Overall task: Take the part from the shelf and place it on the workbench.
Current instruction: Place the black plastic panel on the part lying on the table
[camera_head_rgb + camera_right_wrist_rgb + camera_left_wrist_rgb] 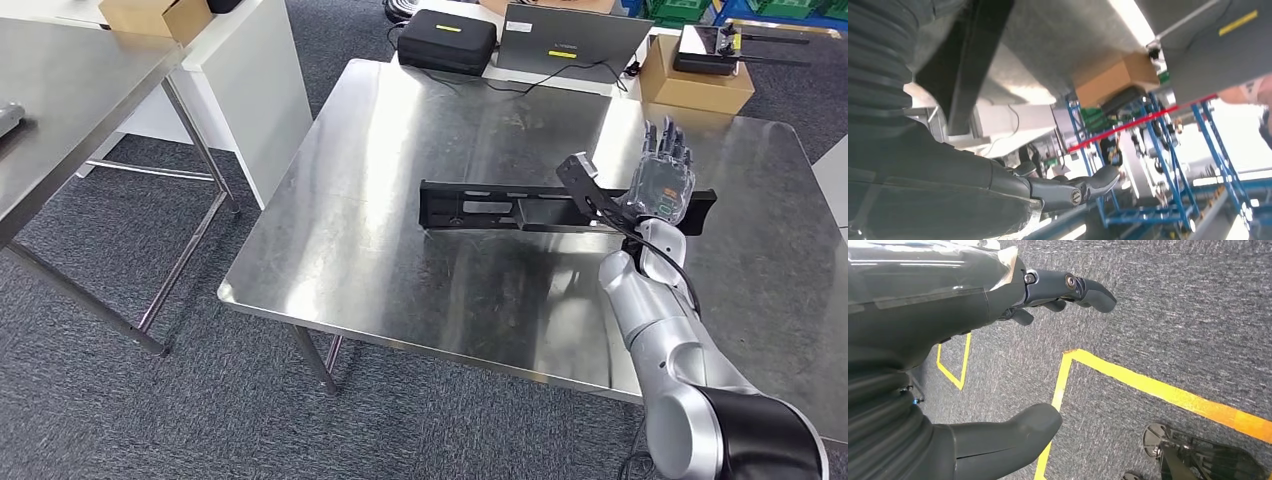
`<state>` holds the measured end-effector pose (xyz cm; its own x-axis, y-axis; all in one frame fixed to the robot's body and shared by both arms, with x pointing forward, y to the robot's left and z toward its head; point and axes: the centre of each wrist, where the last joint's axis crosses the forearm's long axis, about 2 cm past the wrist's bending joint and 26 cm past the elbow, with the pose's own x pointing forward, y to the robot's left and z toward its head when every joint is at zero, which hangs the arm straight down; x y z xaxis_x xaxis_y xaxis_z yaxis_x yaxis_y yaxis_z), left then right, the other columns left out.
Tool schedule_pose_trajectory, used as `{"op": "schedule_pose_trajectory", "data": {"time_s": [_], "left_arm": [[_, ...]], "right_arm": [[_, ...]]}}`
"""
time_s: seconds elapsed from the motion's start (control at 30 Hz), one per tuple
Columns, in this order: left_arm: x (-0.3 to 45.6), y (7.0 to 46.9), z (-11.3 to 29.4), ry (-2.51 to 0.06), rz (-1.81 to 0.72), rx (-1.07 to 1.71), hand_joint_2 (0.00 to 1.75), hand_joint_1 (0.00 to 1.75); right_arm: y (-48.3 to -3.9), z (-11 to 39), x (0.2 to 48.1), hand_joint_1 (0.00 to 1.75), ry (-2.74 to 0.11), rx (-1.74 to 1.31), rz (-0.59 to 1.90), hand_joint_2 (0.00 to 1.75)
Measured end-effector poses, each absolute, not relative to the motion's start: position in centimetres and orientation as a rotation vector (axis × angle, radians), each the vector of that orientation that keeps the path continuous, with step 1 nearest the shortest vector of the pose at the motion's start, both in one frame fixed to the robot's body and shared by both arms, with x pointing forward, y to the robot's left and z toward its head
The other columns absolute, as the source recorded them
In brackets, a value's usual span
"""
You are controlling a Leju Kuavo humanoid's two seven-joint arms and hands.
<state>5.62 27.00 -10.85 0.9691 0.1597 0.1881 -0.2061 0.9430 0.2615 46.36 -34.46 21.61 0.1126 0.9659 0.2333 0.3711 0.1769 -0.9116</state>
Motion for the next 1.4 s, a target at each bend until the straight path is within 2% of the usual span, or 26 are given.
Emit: {"op": "schedule_pose_trajectory", "data": {"time_s": [0.27, 0.5, 0.63, 1.4], "left_arm": [[5.6, 27.1, -10.9, -0.146, 0.195, 0.285, 1.75, 0.00], [5.5, 27.3, -10.9, -0.133, 0.190, 0.286, 1.75, 0.00], [5.4, 27.4, -10.9, -0.128, 0.188, 0.285, 1.75, 0.00], [5.4, 27.3, -10.9, -0.108, 0.190, 0.281, 1.75, 0.00]], "right_arm": [[-35.7, 22.0, 46.8, 0.00, -1.392, -1.050, 0.555, 0.00], [-41.1, 23.3, 46.7, 0.00, -1.316, -0.640, 0.142, 0.00], [-43.4, 22.9, 46.0, 0.00, -1.272, -0.536, 0.016, 0.00], [-44.4, 22.4, 45.6, 0.00, -1.243, -0.494, -0.019, 0.00]]}}
